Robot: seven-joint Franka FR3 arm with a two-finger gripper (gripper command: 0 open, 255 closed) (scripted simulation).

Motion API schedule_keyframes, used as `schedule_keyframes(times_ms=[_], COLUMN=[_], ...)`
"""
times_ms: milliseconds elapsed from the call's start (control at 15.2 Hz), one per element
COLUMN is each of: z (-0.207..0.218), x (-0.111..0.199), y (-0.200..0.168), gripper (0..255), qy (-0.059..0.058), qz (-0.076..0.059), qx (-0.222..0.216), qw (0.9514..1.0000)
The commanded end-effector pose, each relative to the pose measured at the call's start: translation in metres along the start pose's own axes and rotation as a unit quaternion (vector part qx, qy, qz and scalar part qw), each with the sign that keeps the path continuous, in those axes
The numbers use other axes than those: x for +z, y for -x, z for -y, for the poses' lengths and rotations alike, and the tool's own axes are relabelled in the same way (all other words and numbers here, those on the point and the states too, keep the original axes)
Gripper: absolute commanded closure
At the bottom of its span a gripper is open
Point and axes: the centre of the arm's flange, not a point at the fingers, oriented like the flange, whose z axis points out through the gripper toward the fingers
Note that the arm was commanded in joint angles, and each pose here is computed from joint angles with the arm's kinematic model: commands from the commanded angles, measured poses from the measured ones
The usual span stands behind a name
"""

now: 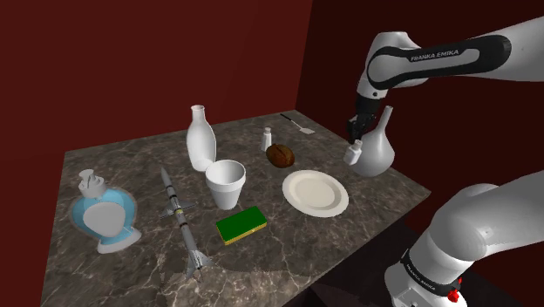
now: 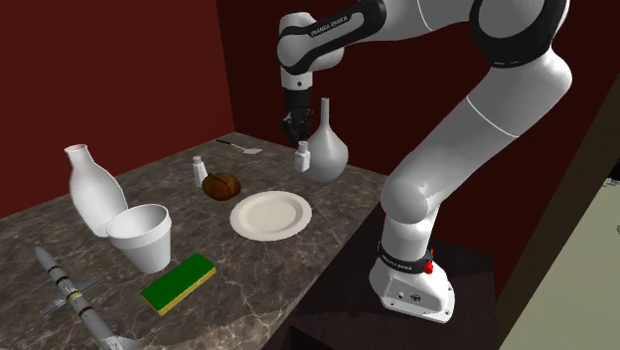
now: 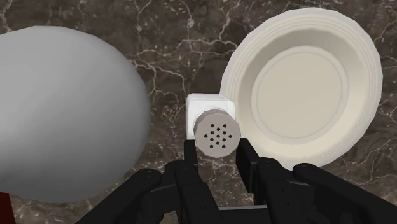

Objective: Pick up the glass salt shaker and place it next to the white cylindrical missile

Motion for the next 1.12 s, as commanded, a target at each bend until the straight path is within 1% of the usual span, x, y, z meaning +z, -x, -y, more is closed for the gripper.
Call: schedule_keyframes(times_ms=[0, 594, 660, 1056], z=[0.001, 0.001, 0.001, 0.08], x=[-0.011, -0.058, -0.06, -0.06], y=[0.0, 0.0, 0.0, 0.009], gripper=[255, 255, 255, 255], qy=[0.0, 0.0, 0.0, 0.0], qz=[0.0, 0.0, 0.0, 0.0], qx=[0.0, 0.0, 0.0, 0.0], qw=[1.0, 1.0, 1.0, 1.0])
